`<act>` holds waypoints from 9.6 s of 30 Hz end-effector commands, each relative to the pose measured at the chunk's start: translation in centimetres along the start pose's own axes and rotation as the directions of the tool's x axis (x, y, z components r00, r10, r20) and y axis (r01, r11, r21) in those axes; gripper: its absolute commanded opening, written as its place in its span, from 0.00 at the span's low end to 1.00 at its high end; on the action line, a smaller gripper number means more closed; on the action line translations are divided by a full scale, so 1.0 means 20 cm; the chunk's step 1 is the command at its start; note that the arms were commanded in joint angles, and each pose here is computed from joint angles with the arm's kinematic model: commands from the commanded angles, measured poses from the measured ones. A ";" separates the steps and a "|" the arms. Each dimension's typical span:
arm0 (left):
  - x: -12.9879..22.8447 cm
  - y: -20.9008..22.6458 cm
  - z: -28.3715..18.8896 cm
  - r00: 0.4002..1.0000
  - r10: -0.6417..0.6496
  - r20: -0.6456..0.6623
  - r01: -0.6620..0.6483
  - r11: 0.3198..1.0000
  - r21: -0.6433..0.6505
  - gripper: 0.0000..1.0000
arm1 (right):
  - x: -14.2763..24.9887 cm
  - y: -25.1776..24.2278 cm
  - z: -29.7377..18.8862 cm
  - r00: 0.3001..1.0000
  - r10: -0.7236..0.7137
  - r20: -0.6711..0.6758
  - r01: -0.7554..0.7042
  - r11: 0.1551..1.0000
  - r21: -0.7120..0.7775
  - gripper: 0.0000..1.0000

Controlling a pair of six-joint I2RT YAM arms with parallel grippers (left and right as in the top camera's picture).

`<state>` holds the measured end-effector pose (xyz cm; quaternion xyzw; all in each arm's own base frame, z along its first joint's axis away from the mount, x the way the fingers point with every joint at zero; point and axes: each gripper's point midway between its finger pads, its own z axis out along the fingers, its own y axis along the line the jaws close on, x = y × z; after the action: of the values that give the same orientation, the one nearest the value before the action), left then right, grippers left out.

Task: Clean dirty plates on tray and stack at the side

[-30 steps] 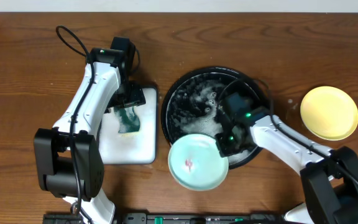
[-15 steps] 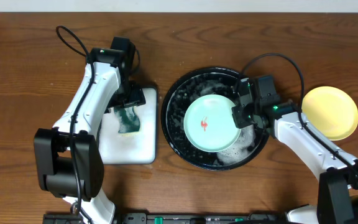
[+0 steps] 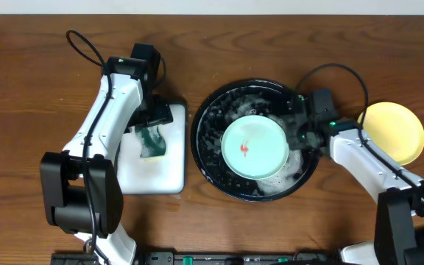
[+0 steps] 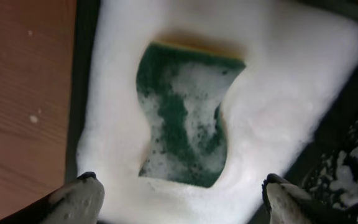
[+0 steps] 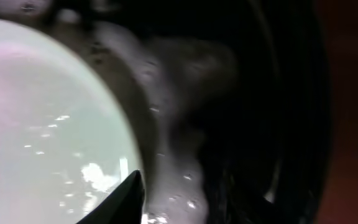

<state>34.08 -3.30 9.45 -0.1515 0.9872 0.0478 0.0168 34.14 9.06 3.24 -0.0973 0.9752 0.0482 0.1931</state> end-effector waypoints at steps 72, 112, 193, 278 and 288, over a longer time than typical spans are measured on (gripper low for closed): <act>0.14 -0.01 0.57 0.999 0.025 0.035 -0.026 0.999 0.030 0.43 | 0.11 -0.06 0.09 0.986 0.138 -0.096 -0.125 0.984 0.123 0.01; 0.17 -0.28 -0.06 0.974 0.115 0.196 -0.158 0.962 0.221 0.08 | 0.12 -0.06 0.09 0.985 0.138 -0.105 -0.125 0.984 0.125 0.01; 0.31 -0.94 0.55 0.992 0.086 -0.092 -0.051 0.944 0.325 0.07 | 0.11 -0.05 0.09 0.984 0.143 -0.103 -0.133 0.986 0.099 0.01; 0.84 -1.49 0.33 0.847 0.390 -0.360 -0.010 0.690 0.724 0.07 | 0.12 -0.05 0.09 0.984 0.143 -0.107 -0.132 0.986 0.104 0.01; 0.56 -1.09 0.56 0.928 0.176 -0.329 -0.012 0.896 0.444 0.07 | 0.11 -0.05 0.09 0.984 0.143 -0.105 -0.132 0.986 0.104 0.01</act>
<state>28.28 -32.95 1.63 -0.0490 0.9209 -0.3406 -0.1831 32.99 9.00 0.76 -0.0300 0.9896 0.0340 0.1362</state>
